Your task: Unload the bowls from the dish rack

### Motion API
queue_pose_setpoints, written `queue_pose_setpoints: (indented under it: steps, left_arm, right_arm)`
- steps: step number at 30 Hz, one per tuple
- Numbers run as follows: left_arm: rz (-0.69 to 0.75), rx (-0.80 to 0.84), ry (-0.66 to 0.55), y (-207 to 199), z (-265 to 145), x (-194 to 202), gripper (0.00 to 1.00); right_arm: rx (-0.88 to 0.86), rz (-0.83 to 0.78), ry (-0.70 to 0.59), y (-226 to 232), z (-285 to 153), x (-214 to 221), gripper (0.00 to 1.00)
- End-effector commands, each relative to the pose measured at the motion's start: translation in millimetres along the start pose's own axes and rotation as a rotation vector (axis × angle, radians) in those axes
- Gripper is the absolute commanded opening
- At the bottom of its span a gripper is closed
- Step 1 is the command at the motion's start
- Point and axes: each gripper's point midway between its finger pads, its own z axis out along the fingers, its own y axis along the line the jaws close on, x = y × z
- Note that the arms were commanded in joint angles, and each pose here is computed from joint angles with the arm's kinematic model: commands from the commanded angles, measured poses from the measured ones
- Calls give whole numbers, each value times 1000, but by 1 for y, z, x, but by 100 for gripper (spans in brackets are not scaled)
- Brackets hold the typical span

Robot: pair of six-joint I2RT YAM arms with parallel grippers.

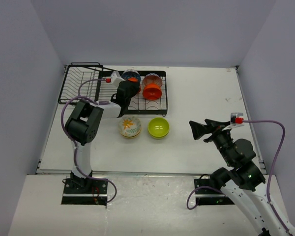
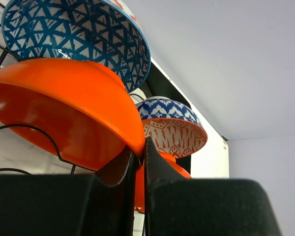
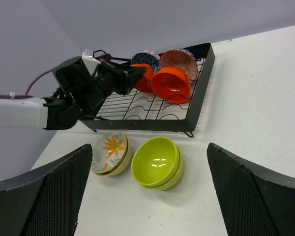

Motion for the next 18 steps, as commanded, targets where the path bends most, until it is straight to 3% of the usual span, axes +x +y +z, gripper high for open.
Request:
queue_pose_setpoints:
  steps: [1,11,18]
  left_arm:
    - [-33,247,-144,-88,-26,-53,0]
    - [-30,440,-173,-116,-41,-56,0]
    - [-16,458,-163,-118,-55,-54,0]
  right_arm:
    - [-14,-12,-27,3,2,-6,99]
    - [-20,-20,-25,4,3,-6,99]
    - [-20,-21,-16,4,4,-4,99]
